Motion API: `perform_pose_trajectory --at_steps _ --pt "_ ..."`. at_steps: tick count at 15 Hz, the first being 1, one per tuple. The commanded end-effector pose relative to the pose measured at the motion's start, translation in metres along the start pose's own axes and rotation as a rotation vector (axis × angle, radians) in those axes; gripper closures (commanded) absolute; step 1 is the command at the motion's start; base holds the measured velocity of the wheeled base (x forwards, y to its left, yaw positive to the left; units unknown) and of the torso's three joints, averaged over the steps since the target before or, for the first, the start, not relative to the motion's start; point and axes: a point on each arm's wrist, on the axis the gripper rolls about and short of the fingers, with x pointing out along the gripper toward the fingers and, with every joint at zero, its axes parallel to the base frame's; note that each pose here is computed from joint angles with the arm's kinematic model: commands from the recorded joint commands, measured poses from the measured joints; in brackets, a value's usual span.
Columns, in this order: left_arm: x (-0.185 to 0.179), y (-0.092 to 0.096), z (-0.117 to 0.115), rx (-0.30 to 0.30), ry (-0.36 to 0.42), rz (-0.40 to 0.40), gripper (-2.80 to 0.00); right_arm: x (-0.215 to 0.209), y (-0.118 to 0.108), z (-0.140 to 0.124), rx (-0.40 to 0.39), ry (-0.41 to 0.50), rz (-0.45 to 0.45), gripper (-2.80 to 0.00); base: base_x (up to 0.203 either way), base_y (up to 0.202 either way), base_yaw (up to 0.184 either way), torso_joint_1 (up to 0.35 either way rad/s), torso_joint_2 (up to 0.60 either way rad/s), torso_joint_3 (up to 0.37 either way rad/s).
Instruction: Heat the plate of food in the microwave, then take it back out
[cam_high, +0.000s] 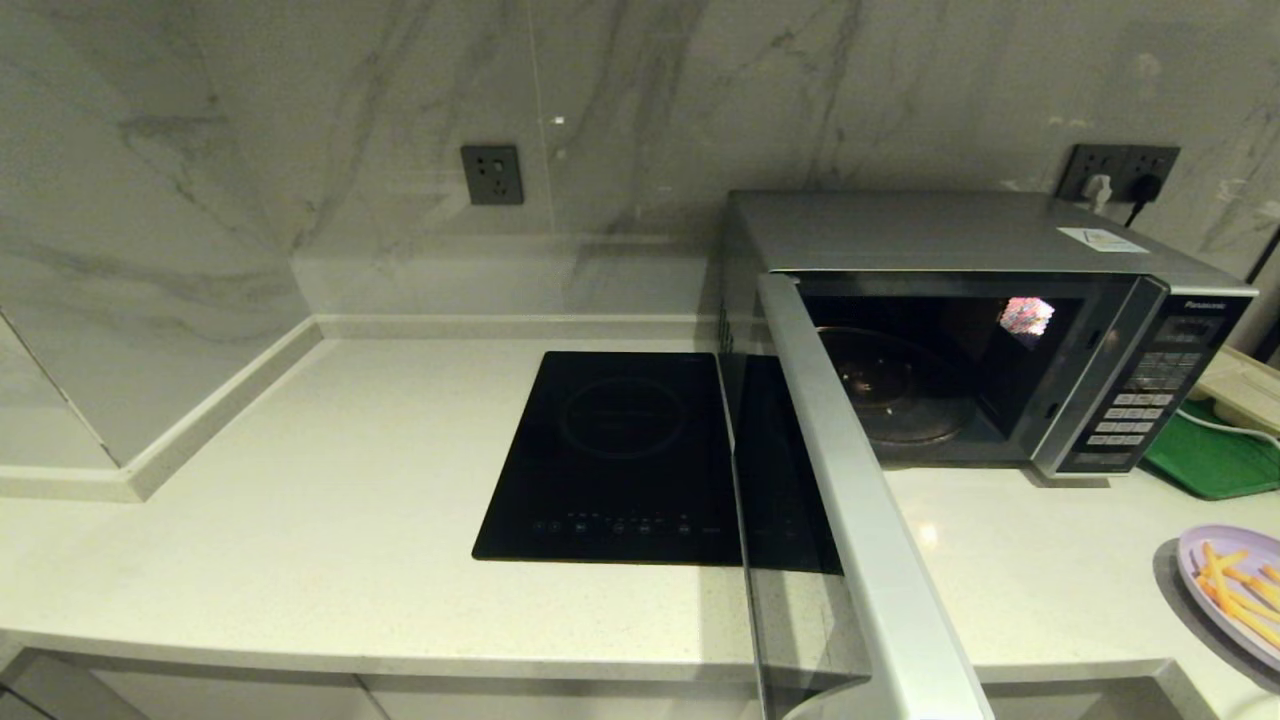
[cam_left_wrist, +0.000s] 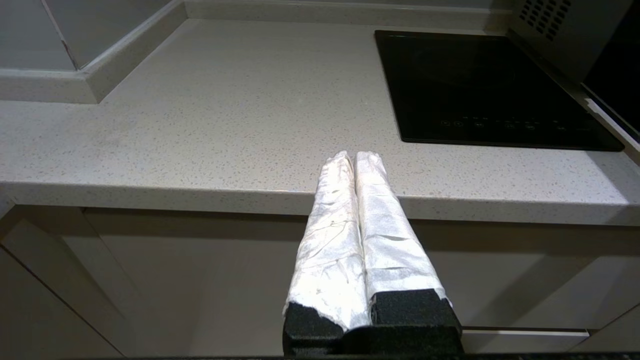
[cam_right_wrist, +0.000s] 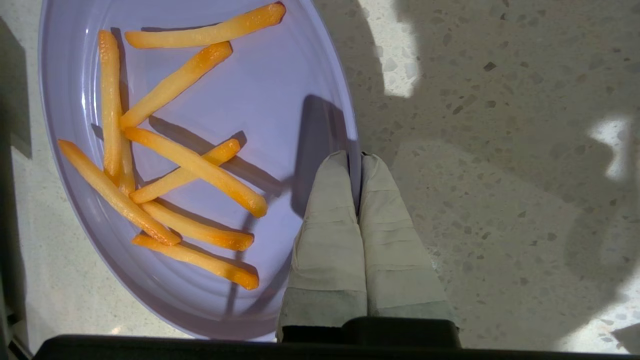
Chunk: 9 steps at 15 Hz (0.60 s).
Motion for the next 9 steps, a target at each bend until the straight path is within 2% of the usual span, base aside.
perform_pose_trajectory --at_steps 1,3,4,9 --pt "0.0 0.0 0.0 -0.001 -0.001 0.001 0.0 0.006 -0.003 0.0 0.006 0.013 -0.003 0.0 0.0 0.0 0.0 0.0 0.0 0.0" --pt "0.0 0.0 0.0 -0.001 -0.001 0.001 0.0 0.008 -0.004 0.0 -0.012 0.021 -0.007 0.0 0.0 0.0 0.0 0.0 0.0 0.0" --pt "0.0 0.0 0.0 -0.001 -0.001 0.001 0.0 0.008 -0.004 0.0 -0.018 0.02 -0.005 -2.8 0.0 0.0 0.0 0.0 0.0 0.0" --pt "0.0 0.0 0.0 -0.001 -0.001 0.001 0.0 -0.002 -0.006 0.001 -0.011 -0.005 -0.003 -2.8 0.0 0.0 0.0 0.0 0.0 0.0"
